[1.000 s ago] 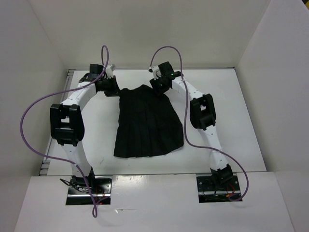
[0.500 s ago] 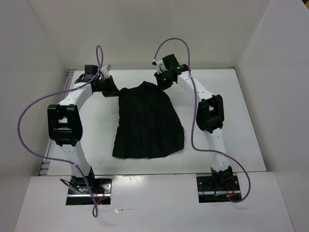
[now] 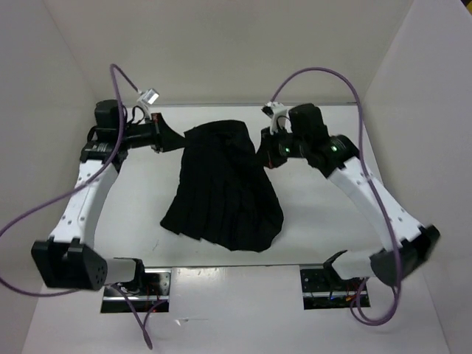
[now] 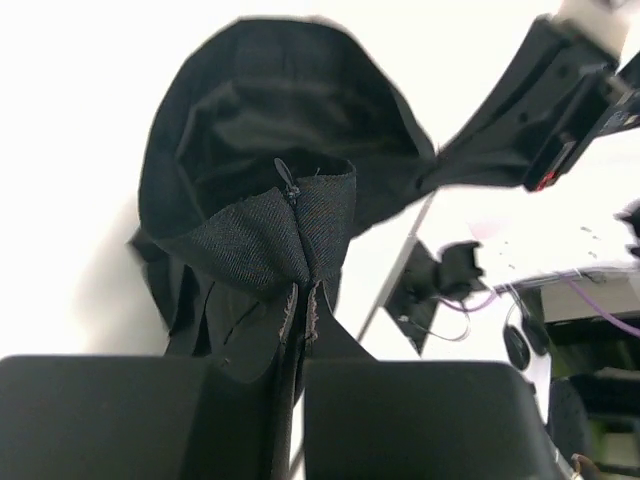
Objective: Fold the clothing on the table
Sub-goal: Flatten the skirt out
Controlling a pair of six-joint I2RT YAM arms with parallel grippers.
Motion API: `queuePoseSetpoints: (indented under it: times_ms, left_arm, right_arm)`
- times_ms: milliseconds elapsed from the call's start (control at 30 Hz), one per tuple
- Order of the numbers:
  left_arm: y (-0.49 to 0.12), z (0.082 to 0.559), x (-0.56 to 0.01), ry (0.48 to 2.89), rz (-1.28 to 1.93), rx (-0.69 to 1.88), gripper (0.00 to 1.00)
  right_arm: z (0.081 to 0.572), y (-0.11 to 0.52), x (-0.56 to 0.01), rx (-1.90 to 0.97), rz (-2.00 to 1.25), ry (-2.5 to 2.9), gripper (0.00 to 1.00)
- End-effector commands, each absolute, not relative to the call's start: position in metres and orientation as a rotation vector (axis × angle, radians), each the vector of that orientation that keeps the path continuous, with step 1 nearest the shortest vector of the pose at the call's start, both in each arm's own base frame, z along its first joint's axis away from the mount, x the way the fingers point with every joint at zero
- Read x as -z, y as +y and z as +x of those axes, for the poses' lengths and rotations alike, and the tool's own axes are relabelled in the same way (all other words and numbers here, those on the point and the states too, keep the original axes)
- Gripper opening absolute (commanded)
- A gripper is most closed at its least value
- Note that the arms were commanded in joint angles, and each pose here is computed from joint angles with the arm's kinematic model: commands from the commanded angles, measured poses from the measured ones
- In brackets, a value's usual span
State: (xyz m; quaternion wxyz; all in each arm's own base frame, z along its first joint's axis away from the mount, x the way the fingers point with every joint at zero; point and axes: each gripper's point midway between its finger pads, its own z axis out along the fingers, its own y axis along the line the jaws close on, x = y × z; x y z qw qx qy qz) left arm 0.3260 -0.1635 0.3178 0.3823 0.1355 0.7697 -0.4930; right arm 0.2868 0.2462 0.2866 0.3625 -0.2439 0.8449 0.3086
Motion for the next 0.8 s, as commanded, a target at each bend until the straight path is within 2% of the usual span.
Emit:
queuePoseSetpoints:
  times_ms: [0,100,200,300,433,467,567,600,633,667,700,733,767]
  left_arm:
    - [-0.171,0.267,-0.358,1.856,0.448,1.338,0.00]
    - [-0.170,0.235,-0.384,1.791,0.466,1.310,0.00]
    - [-0.168,0.224,-0.412,1.747,0.460,1.268,0.00]
    - [-0.165,0.254,-0.404,1.794,0.373,1.256,0.00]
    - [-0.163,0.328,-0.355,1.957,0.197,1.284,0.00]
    - [-0.156,0.365,-0.322,2.035,0.102,1.261,0.00]
    - [-0.151,0.431,-0.266,2.158,-0.046,1.238,0.00]
    - [-0.149,0.448,-0.252,2.175,-0.071,1.219,0.00]
    - [-0.148,0.464,-0.239,2.200,-0.117,1.211,0.00]
    - [-0.149,0.484,-0.203,2.260,-0.193,1.238,0.00]
    - [-0.143,0.502,-0.206,2.238,-0.218,1.241,0.02]
    - [-0.136,0.513,-0.196,2.241,-0.280,1.252,0.11]
    - [-0.137,0.529,-0.180,2.227,-0.306,1.268,0.21]
  right_arm:
    - [0.217,0.242,-0.351,-0.962,-0.572,1.999,0.00]
    - [0.187,0.234,-0.368,-1.033,-0.510,1.959,0.00]
    - [0.168,0.220,-0.388,-1.077,-0.459,1.875,0.00]
    - [0.177,0.213,-0.387,-1.042,-0.403,1.870,0.00]
    - [0.241,0.204,-0.355,-0.910,-0.330,1.956,0.00]
    - [0.274,0.195,-0.338,-0.864,-0.288,1.997,0.00]
    - [0.331,0.169,-0.315,-0.797,-0.171,2.040,0.00]
    - [0.368,0.147,-0.291,-0.749,-0.076,2.093,0.00]
    - [0.389,0.134,-0.292,-0.715,-0.017,2.087,0.00]
    - [0.408,0.122,-0.281,-0.685,0.028,2.105,0.03]
    - [0.434,0.110,-0.245,-0.641,0.096,2.187,0.12]
    - [0.456,0.092,-0.252,-0.606,0.149,2.160,0.38]
    - [0.468,0.085,-0.242,-0.588,0.178,2.184,0.38]
